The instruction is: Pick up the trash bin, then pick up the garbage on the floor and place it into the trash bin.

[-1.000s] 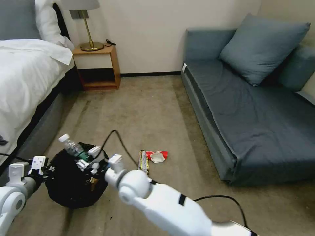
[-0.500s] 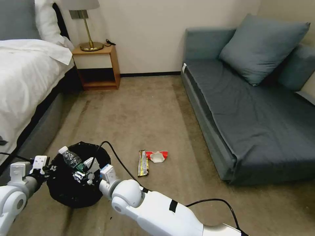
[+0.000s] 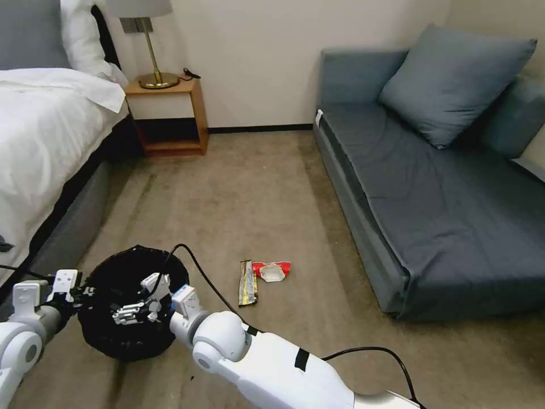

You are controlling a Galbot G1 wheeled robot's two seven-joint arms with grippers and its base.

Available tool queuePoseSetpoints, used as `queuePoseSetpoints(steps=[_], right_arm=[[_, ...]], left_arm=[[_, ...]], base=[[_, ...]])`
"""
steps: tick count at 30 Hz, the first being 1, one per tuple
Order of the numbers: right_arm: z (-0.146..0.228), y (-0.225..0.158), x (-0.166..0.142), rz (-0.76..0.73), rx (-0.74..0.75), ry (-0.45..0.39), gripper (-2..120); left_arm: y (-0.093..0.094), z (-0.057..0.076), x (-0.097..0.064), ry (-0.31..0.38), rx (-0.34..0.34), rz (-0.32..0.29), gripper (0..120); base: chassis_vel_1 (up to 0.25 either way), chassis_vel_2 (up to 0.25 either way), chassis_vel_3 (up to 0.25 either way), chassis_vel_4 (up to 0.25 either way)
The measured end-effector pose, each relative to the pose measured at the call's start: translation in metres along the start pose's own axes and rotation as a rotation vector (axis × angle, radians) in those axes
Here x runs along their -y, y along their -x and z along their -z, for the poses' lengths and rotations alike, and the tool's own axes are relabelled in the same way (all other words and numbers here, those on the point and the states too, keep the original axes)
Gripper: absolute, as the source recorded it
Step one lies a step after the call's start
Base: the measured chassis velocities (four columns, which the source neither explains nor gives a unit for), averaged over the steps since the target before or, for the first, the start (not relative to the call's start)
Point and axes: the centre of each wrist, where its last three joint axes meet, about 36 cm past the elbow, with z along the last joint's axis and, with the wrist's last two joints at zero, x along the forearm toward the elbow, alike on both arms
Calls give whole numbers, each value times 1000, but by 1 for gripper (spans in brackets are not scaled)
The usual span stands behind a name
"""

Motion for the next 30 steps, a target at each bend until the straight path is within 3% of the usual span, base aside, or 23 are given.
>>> queuePoseSetpoints(steps=[3, 6, 8, 12, 20, 30], right_arm=[[0, -15, 19, -53, 83, -34, 100], [-14, -58, 59, -157, 161, -122, 100], [-16, -63, 62, -168, 167, -129, 100], [-37, -141, 105, -322, 203, -200, 100], [-68, -193, 112, -463, 239, -203, 100], [-91, -197, 112, -450, 233, -186, 100]], left_arm=[[0, 1, -5, -5, 2, 8, 3], [1, 3, -8, -16, 9, 11, 3], [1, 3, -8, -16, 9, 11, 3], [2, 3, -14, -25, 7, 17, 3], [4, 3, -18, -38, 9, 23, 3], [5, 7, -17, -36, 17, 19, 3]], base=[[0, 0, 0, 0], [0, 0, 0, 0], [0, 0, 0, 0], [0, 0, 0, 0], [0, 0, 0, 0], [-25, 19, 21, -22]])
